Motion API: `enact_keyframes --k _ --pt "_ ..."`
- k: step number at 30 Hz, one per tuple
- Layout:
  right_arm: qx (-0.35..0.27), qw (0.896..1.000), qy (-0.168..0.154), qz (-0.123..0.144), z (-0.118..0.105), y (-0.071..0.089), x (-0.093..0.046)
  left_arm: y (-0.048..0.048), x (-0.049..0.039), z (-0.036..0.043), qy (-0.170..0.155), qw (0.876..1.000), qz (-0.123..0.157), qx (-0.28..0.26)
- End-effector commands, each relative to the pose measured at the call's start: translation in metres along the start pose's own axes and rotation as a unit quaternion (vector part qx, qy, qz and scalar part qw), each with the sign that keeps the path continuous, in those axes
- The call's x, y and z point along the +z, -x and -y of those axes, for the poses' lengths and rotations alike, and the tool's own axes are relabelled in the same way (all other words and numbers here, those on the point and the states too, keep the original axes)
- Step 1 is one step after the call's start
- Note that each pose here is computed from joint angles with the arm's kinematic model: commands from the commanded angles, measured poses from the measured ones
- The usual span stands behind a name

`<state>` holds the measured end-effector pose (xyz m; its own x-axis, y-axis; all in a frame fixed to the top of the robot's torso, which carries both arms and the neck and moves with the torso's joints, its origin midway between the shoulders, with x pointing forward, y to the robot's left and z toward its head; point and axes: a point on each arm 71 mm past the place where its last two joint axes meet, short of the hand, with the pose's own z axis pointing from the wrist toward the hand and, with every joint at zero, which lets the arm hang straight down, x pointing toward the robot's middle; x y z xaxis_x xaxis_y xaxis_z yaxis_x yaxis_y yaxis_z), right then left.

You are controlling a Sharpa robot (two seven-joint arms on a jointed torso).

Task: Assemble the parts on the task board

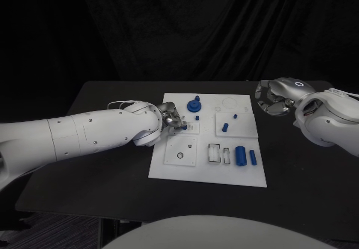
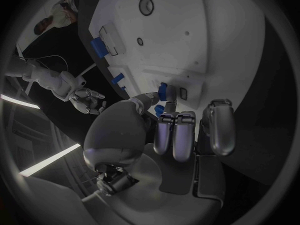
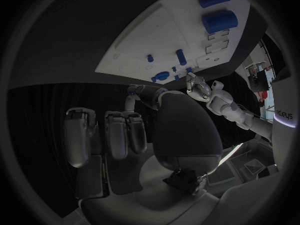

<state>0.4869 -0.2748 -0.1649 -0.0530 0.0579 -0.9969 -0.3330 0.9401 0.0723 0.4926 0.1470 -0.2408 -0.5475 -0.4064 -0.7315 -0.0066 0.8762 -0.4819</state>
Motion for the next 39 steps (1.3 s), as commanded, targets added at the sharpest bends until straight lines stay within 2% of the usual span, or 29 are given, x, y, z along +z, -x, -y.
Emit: enact_keyframes --k 1,39 --pt "-0.002 1.000 -0.007 -0.004 0.0012 -0.0015 -0.0005 -0.0057 0.0006 -0.0002 0.001 1.000 -0.021 0.009" --pt "-0.002 1.000 -0.011 -0.005 0.0022 -0.0019 -0.0007 -0.0102 0.0030 -0.0058 0.006 0.998 -0.059 0.026"
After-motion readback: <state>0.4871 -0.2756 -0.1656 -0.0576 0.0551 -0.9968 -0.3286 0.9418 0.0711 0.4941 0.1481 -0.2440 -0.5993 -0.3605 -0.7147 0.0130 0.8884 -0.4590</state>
